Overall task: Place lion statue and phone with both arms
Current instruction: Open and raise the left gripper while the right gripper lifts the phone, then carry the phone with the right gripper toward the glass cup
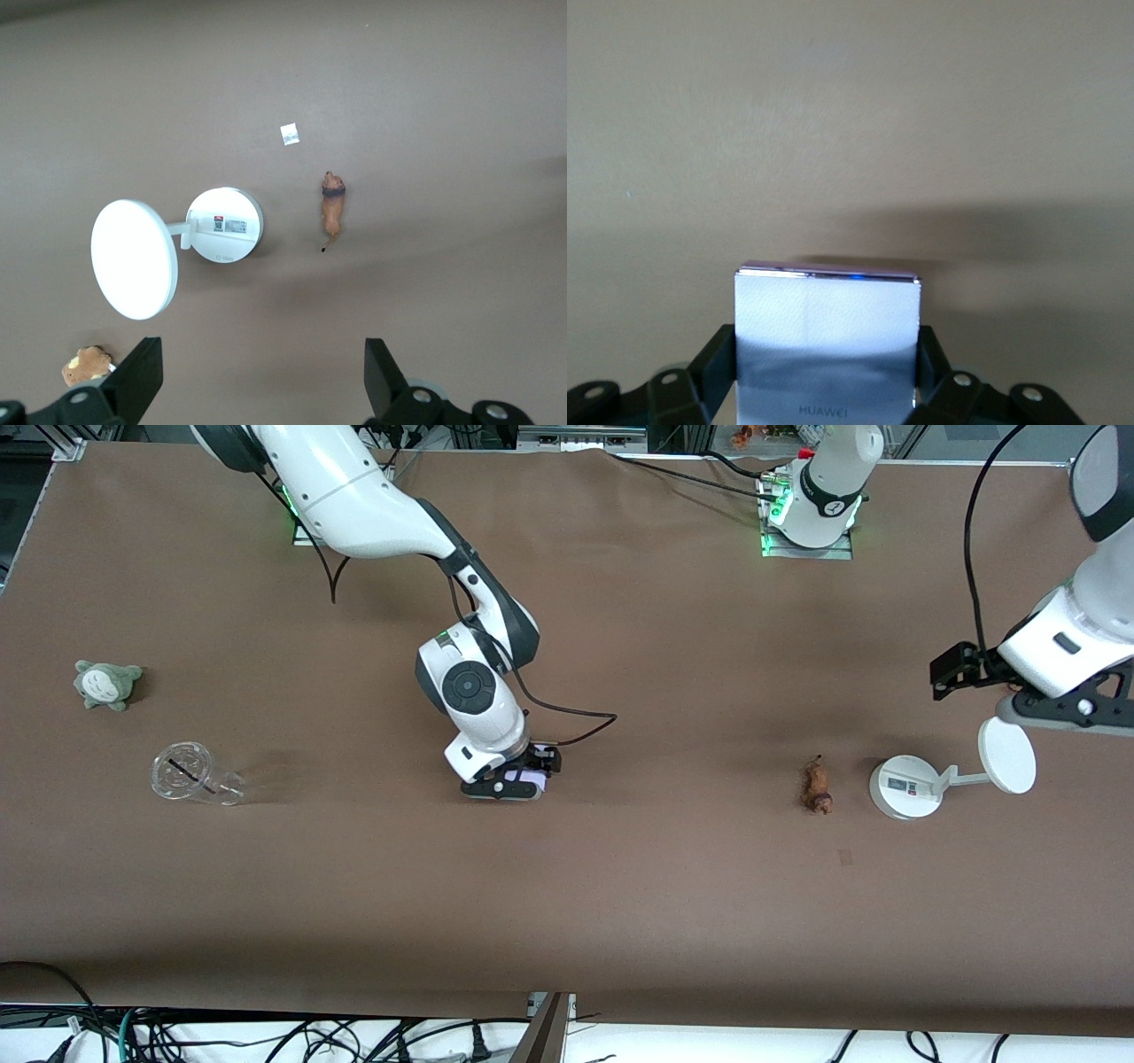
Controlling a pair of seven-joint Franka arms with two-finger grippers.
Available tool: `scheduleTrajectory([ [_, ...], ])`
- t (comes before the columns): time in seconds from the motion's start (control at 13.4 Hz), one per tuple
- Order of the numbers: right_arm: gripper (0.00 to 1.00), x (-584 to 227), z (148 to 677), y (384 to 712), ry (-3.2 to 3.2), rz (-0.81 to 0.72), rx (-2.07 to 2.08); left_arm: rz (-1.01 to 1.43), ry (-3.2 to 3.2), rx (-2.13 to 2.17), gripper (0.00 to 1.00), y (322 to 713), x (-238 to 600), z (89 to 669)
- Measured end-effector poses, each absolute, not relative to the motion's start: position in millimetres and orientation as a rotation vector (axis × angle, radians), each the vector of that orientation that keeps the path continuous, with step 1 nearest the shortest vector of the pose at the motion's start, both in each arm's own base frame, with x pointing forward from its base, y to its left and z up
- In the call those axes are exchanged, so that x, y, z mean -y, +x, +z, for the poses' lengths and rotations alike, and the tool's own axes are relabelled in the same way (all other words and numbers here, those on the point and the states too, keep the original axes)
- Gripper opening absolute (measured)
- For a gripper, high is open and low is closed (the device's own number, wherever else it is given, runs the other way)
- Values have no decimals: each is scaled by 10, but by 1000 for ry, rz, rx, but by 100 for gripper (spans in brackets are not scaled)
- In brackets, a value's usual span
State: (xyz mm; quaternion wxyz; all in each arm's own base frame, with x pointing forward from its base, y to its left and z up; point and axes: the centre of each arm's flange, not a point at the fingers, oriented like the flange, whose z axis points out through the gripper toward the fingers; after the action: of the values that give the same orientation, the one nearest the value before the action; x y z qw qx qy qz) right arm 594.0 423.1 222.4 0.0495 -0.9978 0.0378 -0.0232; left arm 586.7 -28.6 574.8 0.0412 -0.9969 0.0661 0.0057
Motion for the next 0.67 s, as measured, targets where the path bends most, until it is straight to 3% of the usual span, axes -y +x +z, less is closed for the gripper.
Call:
scheduleTrajectory([
  [0.37,84,-3566,3050,6178,-3161,-5,92,-13,-3068,-231,100,5532,487,5604],
  [0.67,84,-2732,3371,6376,-3213,16,292,3,-3068,-225,100,5496,493,5556],
])
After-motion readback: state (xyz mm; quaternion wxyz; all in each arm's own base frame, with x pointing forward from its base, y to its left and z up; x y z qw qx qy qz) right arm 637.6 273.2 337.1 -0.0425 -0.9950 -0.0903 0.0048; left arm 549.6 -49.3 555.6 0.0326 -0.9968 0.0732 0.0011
